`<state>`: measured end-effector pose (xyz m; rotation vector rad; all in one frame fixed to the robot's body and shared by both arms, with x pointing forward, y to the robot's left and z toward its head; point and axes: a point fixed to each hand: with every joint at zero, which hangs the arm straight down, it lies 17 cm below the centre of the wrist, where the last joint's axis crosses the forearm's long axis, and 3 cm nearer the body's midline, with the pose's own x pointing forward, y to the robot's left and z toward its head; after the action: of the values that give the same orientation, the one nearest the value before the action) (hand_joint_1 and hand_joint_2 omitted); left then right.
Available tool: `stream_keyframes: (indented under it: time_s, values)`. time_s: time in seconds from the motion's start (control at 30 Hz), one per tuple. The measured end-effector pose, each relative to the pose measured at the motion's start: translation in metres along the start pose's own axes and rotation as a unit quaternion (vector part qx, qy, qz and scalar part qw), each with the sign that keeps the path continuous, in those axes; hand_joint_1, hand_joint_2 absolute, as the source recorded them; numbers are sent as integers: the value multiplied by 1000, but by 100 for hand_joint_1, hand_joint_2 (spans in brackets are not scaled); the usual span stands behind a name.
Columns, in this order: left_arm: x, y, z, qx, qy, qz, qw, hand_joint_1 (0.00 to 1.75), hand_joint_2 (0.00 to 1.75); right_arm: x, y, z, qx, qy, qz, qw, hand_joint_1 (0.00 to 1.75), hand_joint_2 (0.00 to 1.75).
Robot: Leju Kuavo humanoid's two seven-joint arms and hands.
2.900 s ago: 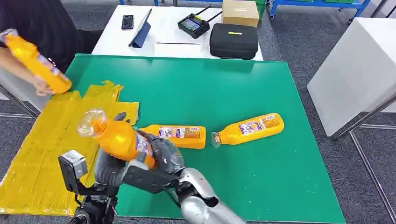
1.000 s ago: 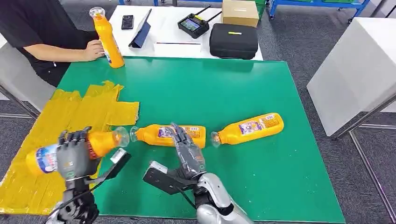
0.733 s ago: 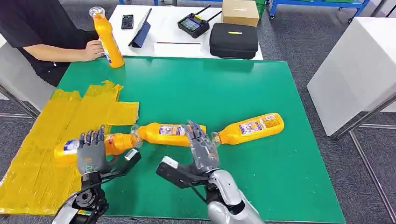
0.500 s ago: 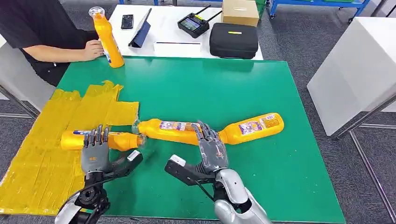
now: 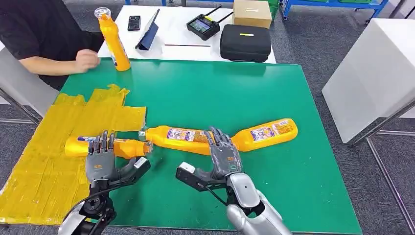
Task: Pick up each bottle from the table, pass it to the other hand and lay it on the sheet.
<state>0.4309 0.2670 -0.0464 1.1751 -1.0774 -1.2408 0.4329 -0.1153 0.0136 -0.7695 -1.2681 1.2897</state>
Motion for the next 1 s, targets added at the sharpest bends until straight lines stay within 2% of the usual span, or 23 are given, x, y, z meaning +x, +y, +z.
stream_keyframes:
  time_s: [0.23,0.27,0.3,0.33,0.37,0.43,0.57,0.7,1.0]
  values:
    - [0,0,0,-1,-1,0,1000,0,0,-3,4,-1,5,3,3,1000,0,175]
    - [4,1,-1,0,-7,20,1000,0,0,-4,4,-4,5,3,14,1000,0,175]
    - [14,10,-3,2,-21,96,995,0,0,-6,-4,-14,-2,6,31,1000,0,175]
    - [34,30,-1,9,-45,221,974,0,0,-10,-11,-27,-6,12,42,999,0,175]
    - [59,87,13,60,-84,430,897,0,0,-13,-13,-42,-1,15,43,999,0,175]
    - [66,119,23,95,-107,490,860,0,0,-11,-13,-48,4,12,43,999,0,175]
    - [69,168,44,149,-145,539,816,0,0,-12,-7,-57,21,17,39,999,0,175]
    - [68,187,59,169,-163,565,791,0,0,-14,-1,-63,41,23,34,998,0,175]
    - [65,207,76,197,-184,582,767,0,0,-7,29,-61,109,23,25,993,0,175]
